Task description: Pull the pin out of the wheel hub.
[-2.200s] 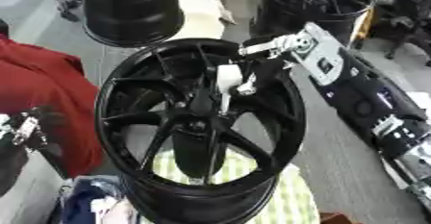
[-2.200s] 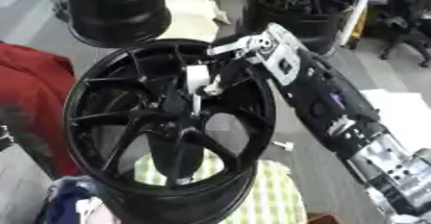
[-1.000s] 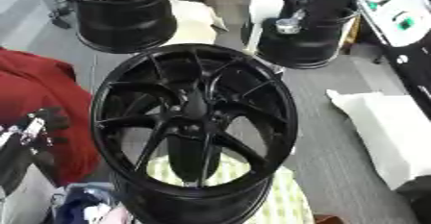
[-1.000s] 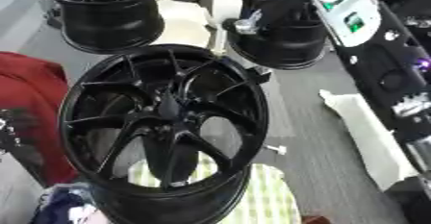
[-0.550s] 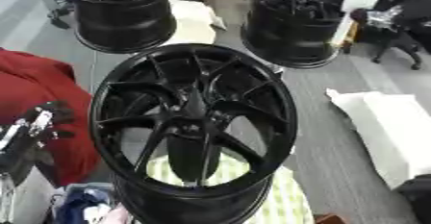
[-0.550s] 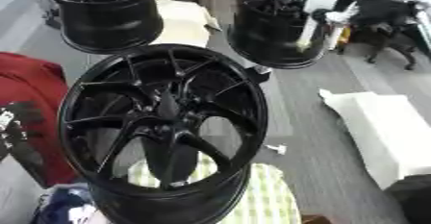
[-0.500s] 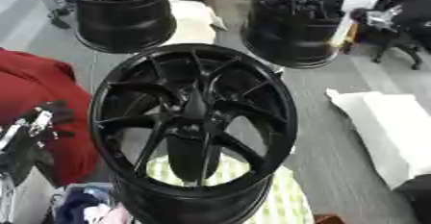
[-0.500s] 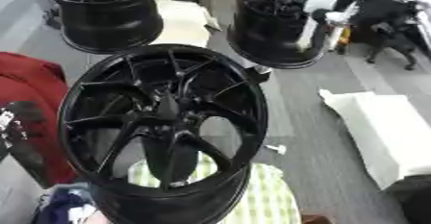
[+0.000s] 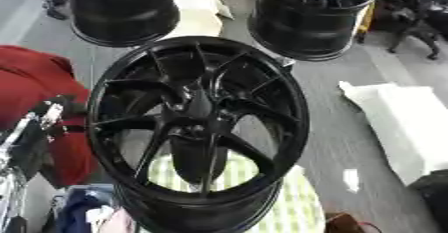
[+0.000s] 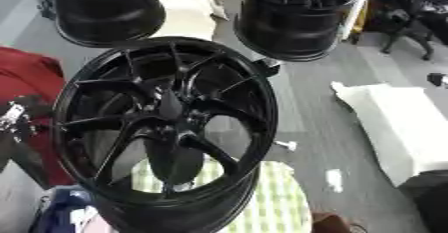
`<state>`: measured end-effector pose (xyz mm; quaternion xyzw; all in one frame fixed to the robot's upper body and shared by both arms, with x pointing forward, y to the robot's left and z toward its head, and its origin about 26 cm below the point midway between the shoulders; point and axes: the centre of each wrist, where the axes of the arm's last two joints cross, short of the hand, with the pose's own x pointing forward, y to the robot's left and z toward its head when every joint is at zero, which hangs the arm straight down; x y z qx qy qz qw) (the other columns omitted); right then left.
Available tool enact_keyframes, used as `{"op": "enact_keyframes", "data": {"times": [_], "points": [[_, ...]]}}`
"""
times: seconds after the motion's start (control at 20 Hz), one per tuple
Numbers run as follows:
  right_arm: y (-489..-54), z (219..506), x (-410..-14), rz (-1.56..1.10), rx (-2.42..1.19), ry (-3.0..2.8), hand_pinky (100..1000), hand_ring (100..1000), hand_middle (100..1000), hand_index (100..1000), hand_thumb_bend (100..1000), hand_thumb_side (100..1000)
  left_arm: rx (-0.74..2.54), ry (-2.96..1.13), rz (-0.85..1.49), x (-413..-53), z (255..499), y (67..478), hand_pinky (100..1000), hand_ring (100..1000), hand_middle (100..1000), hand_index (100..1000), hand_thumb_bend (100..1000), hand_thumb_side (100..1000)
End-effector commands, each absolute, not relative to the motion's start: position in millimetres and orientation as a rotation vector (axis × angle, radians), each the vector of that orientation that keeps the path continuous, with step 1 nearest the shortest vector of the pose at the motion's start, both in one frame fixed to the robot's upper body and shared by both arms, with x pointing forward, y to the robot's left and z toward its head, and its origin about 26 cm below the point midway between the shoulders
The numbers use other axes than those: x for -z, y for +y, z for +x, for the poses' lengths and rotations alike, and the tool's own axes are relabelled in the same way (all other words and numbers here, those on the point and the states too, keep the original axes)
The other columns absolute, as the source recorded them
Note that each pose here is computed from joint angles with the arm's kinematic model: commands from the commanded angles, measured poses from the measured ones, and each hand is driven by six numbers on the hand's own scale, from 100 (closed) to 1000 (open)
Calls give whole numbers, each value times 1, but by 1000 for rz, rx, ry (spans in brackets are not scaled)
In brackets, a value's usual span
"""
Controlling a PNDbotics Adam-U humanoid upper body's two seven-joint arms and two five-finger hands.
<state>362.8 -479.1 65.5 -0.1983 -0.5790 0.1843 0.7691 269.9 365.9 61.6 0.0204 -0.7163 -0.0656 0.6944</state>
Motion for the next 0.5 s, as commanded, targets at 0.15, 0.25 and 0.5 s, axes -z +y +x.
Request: {"op": "enact_keyframes", "data": {"times": [0.15,0.25,0.5], "points": [[-481,338,-44,-430,-185,-1403,685,742,735,892,406,417,179,-1635,62,-75,274,367,662,781,688,820,100,595],[-471,326,-27,-414,-126,-1450,662,698,679,860,353,384,186,-1636,53,-75,275,366,661,781,688,820,100,596],[-412,286,28,-334,-14,-1569,653,679,647,826,308,352,204,-1632,33,-75,278,362,660,777,684,818,100,594]]}}
